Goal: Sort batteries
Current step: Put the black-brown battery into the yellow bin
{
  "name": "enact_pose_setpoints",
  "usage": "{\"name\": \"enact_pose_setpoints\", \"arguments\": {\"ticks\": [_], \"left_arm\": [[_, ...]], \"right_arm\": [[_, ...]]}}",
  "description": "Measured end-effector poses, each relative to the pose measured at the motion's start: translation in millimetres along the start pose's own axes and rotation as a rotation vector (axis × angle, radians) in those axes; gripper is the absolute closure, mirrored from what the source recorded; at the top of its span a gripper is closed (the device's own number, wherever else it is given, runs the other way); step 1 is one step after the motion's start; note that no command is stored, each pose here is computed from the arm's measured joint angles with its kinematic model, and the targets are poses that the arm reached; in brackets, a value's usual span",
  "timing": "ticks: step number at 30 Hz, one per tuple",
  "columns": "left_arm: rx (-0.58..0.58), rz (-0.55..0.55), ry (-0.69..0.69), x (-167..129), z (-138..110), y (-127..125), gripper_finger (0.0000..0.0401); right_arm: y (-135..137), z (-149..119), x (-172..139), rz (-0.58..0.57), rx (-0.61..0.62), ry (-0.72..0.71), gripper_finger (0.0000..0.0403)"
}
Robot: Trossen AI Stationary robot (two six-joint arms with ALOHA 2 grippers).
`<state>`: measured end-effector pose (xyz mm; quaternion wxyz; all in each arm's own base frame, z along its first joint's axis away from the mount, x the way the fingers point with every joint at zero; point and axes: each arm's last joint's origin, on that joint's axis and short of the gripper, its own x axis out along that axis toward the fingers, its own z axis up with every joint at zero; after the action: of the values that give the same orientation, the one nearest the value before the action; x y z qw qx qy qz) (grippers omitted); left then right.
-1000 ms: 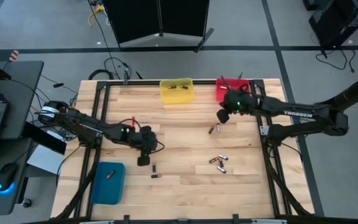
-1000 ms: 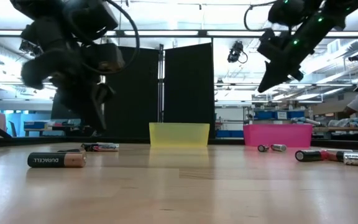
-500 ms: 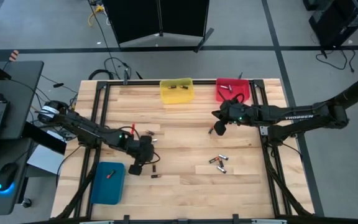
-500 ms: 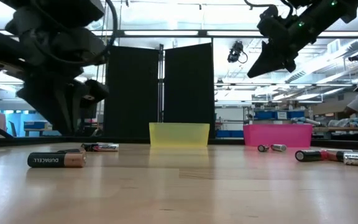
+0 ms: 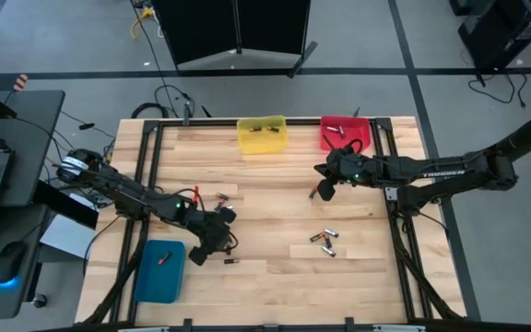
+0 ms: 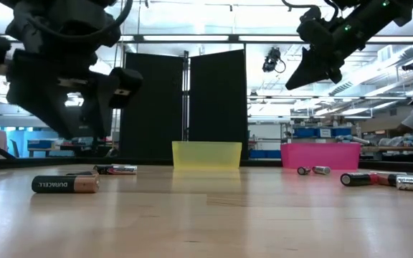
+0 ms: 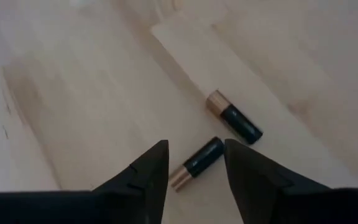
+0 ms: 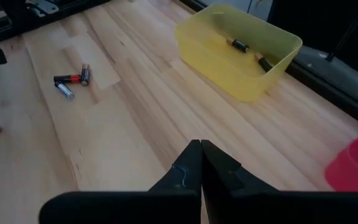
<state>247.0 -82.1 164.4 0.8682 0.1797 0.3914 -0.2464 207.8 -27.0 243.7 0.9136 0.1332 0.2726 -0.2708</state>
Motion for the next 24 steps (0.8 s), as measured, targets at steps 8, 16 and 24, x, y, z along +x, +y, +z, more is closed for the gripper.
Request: {"name": "enact_pose_setpoints", "arguments": {"ticks": [8,16,24], "left_arm": [[0.114,-0.034,0.019,12.7,-4.7,1.9,0.0234],[0.175,-0.052,0.007,19.8,-5.2,1.9,0.0234],[0.186,-0.077,0.075,34.3,-15.5,2.3,0.0234]], "right_arm": [[-2.9,-13.7,6.5,-0.007,0.001,0.016,0.0393],[-6.3,-28.1,12.5,-0.013,0.014,0.031,0.0393],[-5.2,-25.8,12.6,0.002,0.021,0.009,0.0393]]}}
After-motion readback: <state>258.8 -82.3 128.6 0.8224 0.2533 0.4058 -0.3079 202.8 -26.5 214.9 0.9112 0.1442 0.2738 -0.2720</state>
